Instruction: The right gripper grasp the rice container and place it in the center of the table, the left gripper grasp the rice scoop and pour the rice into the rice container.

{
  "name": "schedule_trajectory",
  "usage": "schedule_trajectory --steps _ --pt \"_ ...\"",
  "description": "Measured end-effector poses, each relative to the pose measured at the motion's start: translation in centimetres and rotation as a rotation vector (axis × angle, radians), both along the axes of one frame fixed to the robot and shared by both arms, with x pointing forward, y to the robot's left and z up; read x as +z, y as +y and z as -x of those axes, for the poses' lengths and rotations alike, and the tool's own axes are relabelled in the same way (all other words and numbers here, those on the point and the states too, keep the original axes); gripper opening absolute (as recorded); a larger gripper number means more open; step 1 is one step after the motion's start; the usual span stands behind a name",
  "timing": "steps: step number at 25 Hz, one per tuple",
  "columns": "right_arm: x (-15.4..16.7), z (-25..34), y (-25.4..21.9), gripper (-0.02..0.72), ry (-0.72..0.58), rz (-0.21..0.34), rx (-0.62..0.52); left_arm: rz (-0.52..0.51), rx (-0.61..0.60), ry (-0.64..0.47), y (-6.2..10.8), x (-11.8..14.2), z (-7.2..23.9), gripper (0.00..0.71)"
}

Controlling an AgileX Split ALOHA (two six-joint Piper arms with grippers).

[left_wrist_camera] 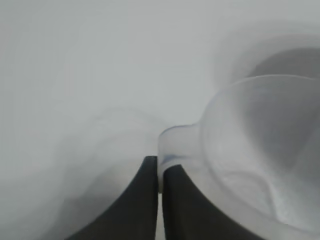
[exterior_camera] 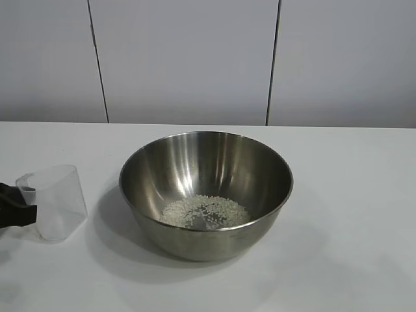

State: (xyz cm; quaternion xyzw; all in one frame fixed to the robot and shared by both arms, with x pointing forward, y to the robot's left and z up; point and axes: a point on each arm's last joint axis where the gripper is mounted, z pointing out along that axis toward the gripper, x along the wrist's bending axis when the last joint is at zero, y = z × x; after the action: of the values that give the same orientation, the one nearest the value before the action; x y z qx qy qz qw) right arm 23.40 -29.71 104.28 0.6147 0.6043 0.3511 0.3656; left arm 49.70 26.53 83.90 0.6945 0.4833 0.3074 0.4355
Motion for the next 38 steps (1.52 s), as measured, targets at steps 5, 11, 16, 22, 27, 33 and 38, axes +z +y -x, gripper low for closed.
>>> schedule_trajectory --steps 5,11,16,22,27,33,38 --pt "0.0 0.0 0.0 0.568 0.0 0.0 0.0 -0.023 -0.012 -0.011 0.0 0.0 0.0 0.12" --pt "0.0 0.0 0.0 0.568 -0.001 -0.001 0.001 -0.019 -0.01 -0.001 0.0 -0.1 0.2 0.377" --pt "0.0 0.0 0.0 0.568 -0.001 -0.001 0.001 -0.021 -0.007 0.055 0.1 -0.5 1.9 0.398" --pt "0.0 0.0 0.0 0.568 -0.001 -0.001 0.001 -0.034 0.035 0.07 0.6 0.2 3.5 0.399" --pt "0.0 0.0 0.0 0.568 -0.001 -0.001 0.001 -0.06 0.127 0.056 1.5 1.2 4.6 0.399" --pt "0.0 0.0 0.0 0.568 -0.001 -0.001 0.001 -0.07 0.209 0.028 2.2 1.9 4.6 0.399" --pt "0.0 0.0 0.0 0.568 0.0 0.0 0.0 -0.082 0.206 0.025 2.2 1.9 4.6 0.399"
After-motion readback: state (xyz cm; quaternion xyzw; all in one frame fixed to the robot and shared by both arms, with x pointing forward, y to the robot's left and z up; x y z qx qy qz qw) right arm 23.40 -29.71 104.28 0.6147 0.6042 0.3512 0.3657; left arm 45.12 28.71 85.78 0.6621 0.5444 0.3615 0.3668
